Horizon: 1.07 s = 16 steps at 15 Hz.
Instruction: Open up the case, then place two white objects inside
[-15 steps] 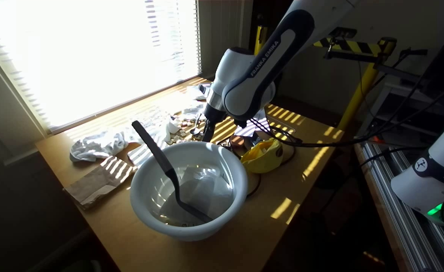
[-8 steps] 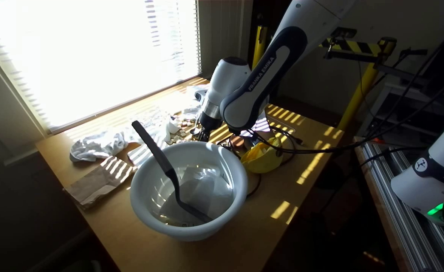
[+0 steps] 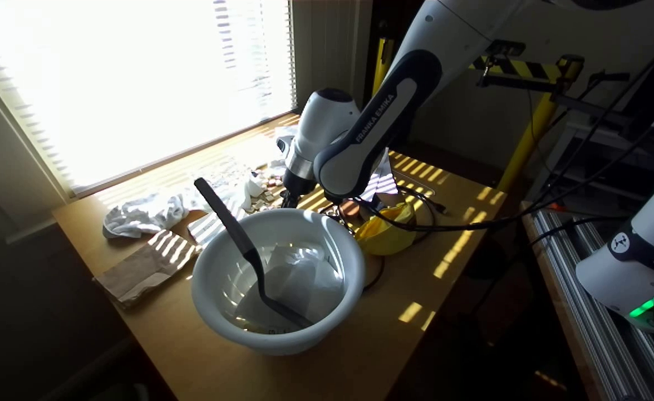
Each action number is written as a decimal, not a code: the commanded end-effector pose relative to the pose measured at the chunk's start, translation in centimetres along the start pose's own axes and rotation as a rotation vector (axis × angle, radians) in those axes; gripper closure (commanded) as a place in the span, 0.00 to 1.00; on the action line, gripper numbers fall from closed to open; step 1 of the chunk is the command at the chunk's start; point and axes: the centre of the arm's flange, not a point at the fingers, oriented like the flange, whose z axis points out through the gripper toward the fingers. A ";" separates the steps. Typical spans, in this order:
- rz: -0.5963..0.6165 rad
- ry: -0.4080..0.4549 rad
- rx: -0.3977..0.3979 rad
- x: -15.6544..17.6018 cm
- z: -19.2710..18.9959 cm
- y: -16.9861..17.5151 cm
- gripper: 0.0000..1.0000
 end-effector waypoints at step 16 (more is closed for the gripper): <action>0.016 -0.070 -0.010 -0.2 -0.5 0.3 0.91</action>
